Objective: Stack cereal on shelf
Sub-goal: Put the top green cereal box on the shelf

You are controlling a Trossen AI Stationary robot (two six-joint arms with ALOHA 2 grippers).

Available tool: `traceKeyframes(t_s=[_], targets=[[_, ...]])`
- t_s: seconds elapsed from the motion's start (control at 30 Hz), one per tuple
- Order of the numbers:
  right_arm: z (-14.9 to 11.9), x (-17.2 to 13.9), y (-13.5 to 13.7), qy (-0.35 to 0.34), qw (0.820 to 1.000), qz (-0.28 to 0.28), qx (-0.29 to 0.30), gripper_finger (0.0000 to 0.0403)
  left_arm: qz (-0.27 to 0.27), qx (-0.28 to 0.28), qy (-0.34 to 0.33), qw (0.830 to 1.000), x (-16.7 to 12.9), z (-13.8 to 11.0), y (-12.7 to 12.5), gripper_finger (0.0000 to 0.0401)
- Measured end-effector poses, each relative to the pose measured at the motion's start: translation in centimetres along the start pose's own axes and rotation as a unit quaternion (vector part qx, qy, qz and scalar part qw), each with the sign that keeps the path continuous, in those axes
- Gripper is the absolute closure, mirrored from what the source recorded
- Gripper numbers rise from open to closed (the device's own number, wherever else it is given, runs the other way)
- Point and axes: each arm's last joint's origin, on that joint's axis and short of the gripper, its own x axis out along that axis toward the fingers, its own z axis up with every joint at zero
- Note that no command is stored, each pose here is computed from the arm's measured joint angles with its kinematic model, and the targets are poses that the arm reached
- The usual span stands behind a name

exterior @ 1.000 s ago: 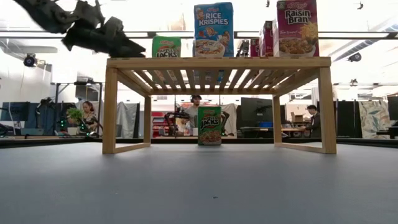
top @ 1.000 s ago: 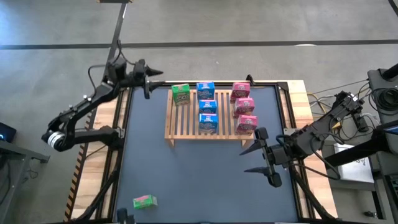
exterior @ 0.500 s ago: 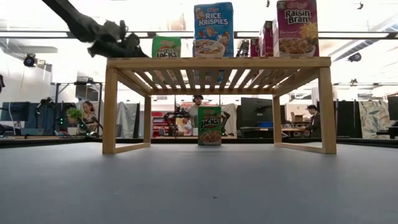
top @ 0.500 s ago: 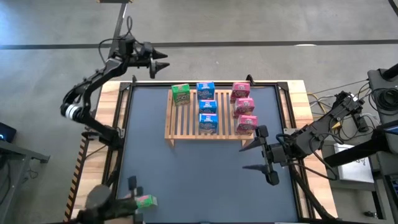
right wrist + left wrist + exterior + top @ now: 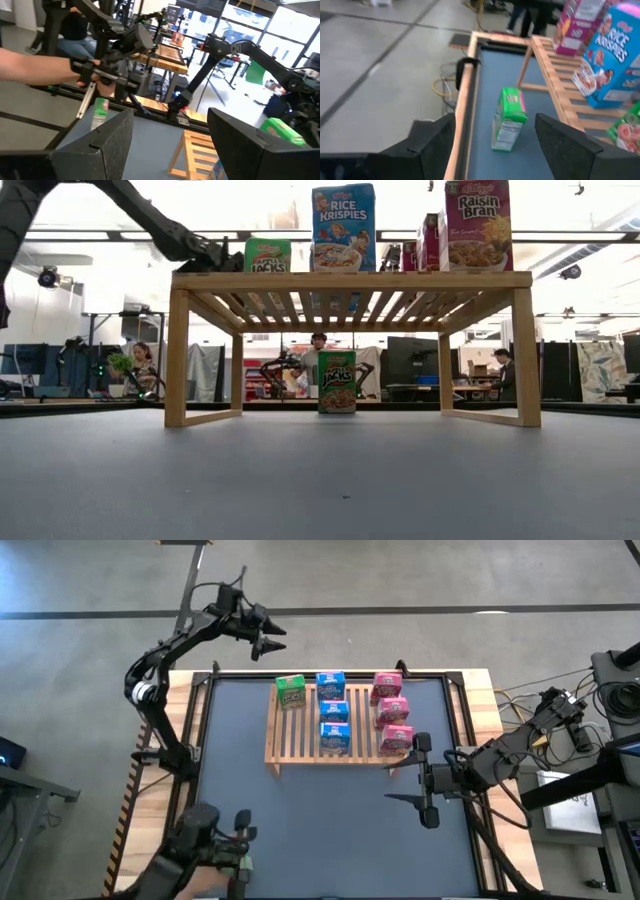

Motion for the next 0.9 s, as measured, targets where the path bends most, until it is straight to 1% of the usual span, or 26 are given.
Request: traceKeyframes(t_s=[0.13, 0.23, 0.4, 0.53, 0.6, 0.77, 0.9], targets=[[-0.2, 0.3, -0.7, 0.004, 1.000, -0.017, 0.001, 0.0161, -0.022, 0.006, 0.026, 0.999, 1.1, 0.1, 0.8, 0.0124], [-0.3, 0.6, -1.3, 0.009, 0.999, -0.033, 0.000, 0.0161, -0.032, 0.012, 0.037, 0.999, 1.8, -0.1, 1.5, 0.0115], [-1.1, 1.1, -3.0, 0.045, 0.994, -0.101, -0.012, 0.0161, -0.038, 0.012, 0.045, 0.998, 2.8, -0.9, 2.6, 0.0113], [-1.5, 1.5, -4.7, 0.055, 0.990, -0.133, -0.015, 0.0161, -0.033, 0.024, 0.040, 0.998, 2.6, -0.1, 2.9, 0.0113], [-1.5, 1.6, -5.5, 0.055, 0.989, -0.136, -0.016, 0.0161, -0.033, 0.026, 0.039, 0.998, 2.6, 0.1, 2.9, 0.0114], [-0.4, 1.4, -6.3, 0.032, 0.993, -0.109, -0.022, 0.0161, -0.045, 0.015, 0.046, 0.998, 2.2, 0.3, 2.2, 0.0118], [1.0, 1.1, -7.0, 0.023, 0.991, -0.118, -0.049, 0.0161, -0.048, 0.009, 0.053, 0.997, 1.9, 0.4, 1.8, 0.0124]])
